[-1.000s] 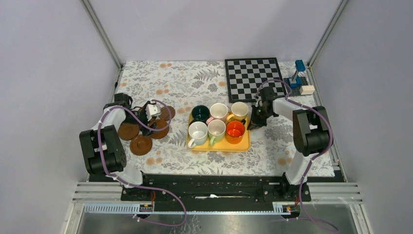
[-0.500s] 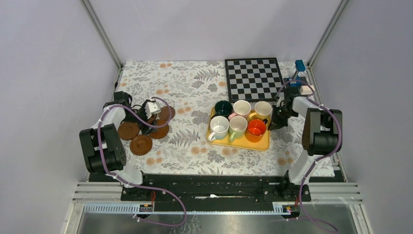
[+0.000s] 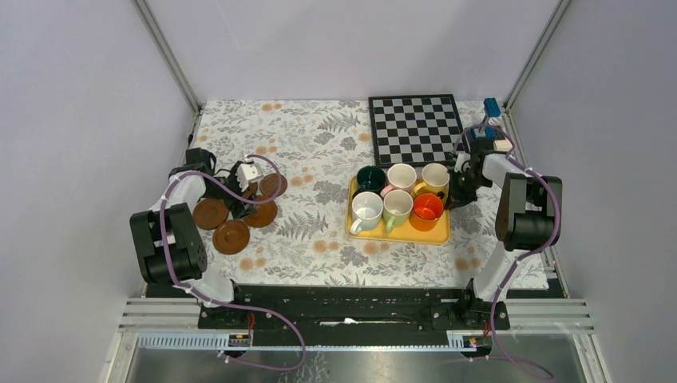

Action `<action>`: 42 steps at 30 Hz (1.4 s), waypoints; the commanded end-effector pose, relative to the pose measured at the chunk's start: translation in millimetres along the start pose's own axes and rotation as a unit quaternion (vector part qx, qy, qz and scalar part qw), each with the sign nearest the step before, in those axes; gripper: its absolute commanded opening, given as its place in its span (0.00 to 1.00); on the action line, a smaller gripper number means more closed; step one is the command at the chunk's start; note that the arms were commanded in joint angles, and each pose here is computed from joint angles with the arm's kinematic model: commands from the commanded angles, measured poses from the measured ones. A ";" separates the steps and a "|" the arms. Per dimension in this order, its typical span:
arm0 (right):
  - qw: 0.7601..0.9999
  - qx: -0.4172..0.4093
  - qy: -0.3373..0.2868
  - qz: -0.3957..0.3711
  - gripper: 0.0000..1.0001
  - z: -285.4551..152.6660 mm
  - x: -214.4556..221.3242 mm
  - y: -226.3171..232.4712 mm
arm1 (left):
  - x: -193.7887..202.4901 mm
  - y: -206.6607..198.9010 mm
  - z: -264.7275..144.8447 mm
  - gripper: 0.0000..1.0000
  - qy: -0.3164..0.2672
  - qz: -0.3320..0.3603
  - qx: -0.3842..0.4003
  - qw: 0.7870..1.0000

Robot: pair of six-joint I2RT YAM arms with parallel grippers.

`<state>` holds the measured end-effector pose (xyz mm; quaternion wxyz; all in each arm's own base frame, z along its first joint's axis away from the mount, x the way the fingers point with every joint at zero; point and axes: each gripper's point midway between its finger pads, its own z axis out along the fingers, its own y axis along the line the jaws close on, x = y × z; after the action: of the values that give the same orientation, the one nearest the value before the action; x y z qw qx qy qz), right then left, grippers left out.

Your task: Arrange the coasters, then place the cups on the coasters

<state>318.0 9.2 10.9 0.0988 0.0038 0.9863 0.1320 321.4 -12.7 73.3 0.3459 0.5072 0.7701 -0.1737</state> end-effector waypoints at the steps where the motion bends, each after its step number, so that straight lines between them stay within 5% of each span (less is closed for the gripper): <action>1: 0.997 0.010 -0.042 -0.068 0.01 -13.6 -31.6 -14.2 | -11.3 8.4 -13.4 0.84 -0.003 -0.005 -0.033 0.999; 5: 0.996 -0.015 -0.053 -0.070 0.20 -31.3 -40.6 -2.6 | -15.1 7.4 -18.4 0.85 -0.001 -0.034 -0.043 0.998; 9: 0.994 -0.034 -0.070 -0.075 0.58 -53.3 -43.7 7.8 | -12.7 9.4 -25.0 0.89 0.016 -0.061 -0.061 0.996; 16: 0.989 -0.040 -0.104 -0.102 0.85 -95.8 -36.8 15.9 | 10.9 11.3 -33.2 0.93 0.078 -0.098 -0.091 0.988; 27: 0.972 -0.132 -0.138 -0.134 1.00 -150.6 -17.8 43.7 | 59.3 22.0 -57.2 0.96 0.161 -0.139 -0.162 0.964; 42: 0.938 -0.192 -0.256 -0.137 1.00 -197.5 -33.7 87.0 | 35.1 62.0 9.4 0.95 0.153 -0.089 -0.129 0.976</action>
<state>308.3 28.9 204.5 0.3261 -0.1102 0.8979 0.2743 338.9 20.6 42.0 0.2482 0.4098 0.8761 -0.0538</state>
